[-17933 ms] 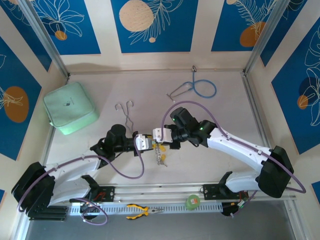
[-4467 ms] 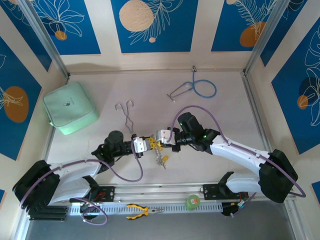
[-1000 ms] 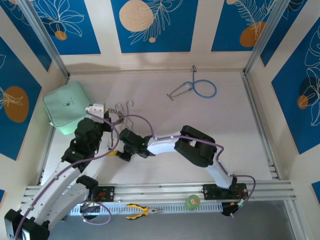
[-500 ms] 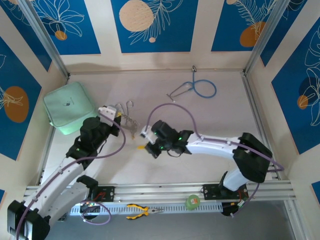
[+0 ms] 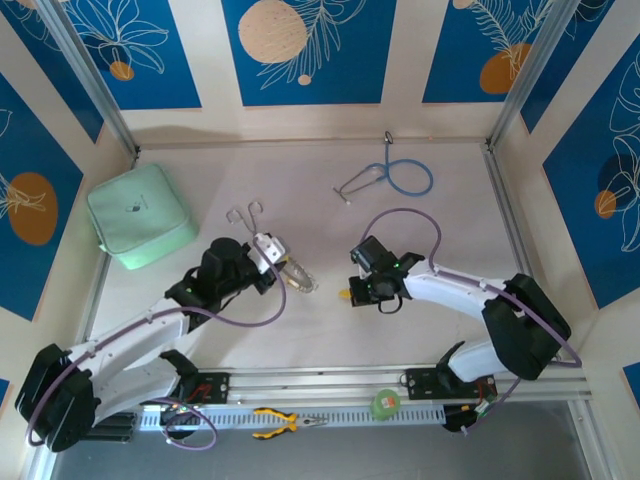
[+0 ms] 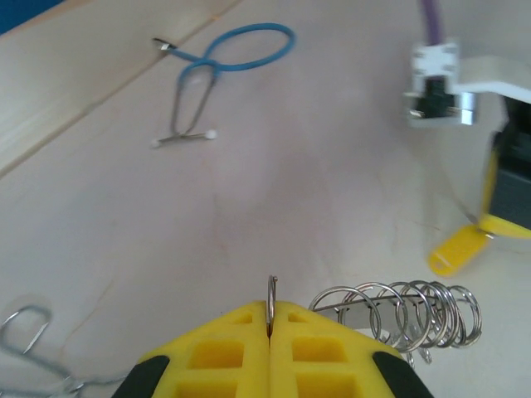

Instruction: Put the keys on the keyring

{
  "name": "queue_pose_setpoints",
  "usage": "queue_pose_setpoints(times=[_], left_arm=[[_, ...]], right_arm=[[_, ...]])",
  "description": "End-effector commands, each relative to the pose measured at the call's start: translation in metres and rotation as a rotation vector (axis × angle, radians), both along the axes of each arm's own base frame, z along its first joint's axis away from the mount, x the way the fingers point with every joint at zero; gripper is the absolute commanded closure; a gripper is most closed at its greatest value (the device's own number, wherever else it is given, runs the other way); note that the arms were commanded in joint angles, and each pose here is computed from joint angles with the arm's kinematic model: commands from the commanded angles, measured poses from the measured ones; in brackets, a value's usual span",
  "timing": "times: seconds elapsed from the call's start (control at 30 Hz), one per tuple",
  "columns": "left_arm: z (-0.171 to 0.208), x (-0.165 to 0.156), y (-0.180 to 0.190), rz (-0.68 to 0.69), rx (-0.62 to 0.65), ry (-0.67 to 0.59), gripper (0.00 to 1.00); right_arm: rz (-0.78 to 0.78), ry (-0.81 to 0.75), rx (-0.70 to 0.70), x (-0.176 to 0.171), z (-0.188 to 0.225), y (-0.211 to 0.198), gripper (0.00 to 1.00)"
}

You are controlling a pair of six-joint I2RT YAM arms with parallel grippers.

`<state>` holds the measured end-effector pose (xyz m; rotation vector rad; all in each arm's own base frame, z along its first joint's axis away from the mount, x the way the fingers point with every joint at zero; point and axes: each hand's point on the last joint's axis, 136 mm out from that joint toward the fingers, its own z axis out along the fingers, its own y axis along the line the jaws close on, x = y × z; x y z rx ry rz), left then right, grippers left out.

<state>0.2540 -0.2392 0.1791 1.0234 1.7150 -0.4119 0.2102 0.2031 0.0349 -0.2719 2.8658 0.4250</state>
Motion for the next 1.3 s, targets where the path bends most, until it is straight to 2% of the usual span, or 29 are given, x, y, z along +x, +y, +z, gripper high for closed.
queue_pose_setpoints(times=[0.0, 0.13, 0.33, 0.4, 0.6, 0.8, 1.07, 1.27], left_arm=[[0.012, -0.017, -0.024, -0.163, -0.035, -0.082, 1.0], [0.005, -0.026, -0.031, -0.221, -0.036, -0.088, 1.0], [-0.004, -0.026, -0.032, -0.231, -0.008, -0.083, 1.0], [-0.003, -0.026, -0.033, -0.233, -0.011, -0.086, 1.0], [-0.005, -0.025, -0.034, -0.233, -0.01, -0.091, 1.0], [-0.004, -0.025, -0.032, -0.23, -0.009, -0.095, 1.0], [-0.004, -0.025, -0.031, -0.224, -0.004, -0.101, 1.0], [-0.004, -0.025, -0.031, -0.226, -0.002, -0.104, 1.0]], right_arm=[[-0.021, 0.062, 0.009, -0.003, -0.01, 0.0, 0.96], [-0.015, 0.094, -0.007, -0.001, -0.018, -0.001, 0.89], [-0.01, 0.097, 0.003, -0.002, -0.017, 0.0, 0.73], [-0.015, 0.098, 0.002, -0.004, -0.015, -0.002, 0.71], [-0.027, 0.111, -0.017, -0.01, -0.016, -0.009, 0.72], [-0.041, 0.103, -0.044, -0.009, -0.014, -0.013, 0.83], [-0.043, 0.097, -0.077, -0.008, -0.014, -0.015, 0.9], [-0.036, 0.087, -0.082, -0.007, -0.012, -0.014, 0.9]])
